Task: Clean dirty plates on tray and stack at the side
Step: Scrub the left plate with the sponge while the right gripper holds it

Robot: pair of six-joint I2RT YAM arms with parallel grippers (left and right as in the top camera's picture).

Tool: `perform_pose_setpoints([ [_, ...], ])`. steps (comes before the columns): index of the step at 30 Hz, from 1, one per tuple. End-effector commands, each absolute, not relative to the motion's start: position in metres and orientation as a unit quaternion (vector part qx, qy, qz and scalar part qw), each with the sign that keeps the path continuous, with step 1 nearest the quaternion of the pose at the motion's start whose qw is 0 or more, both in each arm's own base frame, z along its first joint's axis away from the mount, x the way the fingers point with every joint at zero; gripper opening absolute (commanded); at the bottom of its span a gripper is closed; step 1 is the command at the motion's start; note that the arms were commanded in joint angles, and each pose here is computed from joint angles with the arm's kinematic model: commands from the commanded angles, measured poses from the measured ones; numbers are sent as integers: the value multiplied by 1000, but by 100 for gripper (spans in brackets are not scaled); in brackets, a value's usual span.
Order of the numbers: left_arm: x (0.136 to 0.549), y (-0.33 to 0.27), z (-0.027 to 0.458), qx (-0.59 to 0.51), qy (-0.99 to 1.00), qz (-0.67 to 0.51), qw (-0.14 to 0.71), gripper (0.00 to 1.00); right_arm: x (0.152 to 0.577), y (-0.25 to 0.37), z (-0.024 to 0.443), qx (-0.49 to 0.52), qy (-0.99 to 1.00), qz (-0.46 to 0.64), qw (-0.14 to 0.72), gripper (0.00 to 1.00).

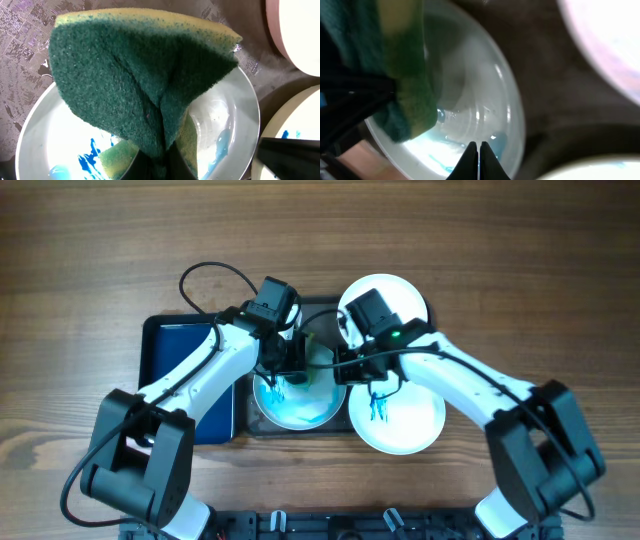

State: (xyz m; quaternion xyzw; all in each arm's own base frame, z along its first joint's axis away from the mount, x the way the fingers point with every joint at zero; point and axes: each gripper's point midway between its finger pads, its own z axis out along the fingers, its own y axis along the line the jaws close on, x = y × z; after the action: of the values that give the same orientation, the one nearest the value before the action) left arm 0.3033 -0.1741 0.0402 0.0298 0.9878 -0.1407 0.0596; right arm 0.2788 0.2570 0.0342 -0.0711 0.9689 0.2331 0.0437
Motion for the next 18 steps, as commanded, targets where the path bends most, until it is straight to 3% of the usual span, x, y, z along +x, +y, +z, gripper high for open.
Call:
perform_pose_setpoints([
  [1,309,-175,43,39,987,-140,67,4,276,268,21,-71,972,223,33,6],
  [3,309,-175,43,39,987,-139,67,4,279,263,20,-62,974,215,36,30],
  [4,309,-175,43,39,987,-139,68,4,281,260,20,-58,974,214,36,34],
  [18,316,-171,43,38,988,-127,83,4,302,237,52,-71,980,179,48,33],
])
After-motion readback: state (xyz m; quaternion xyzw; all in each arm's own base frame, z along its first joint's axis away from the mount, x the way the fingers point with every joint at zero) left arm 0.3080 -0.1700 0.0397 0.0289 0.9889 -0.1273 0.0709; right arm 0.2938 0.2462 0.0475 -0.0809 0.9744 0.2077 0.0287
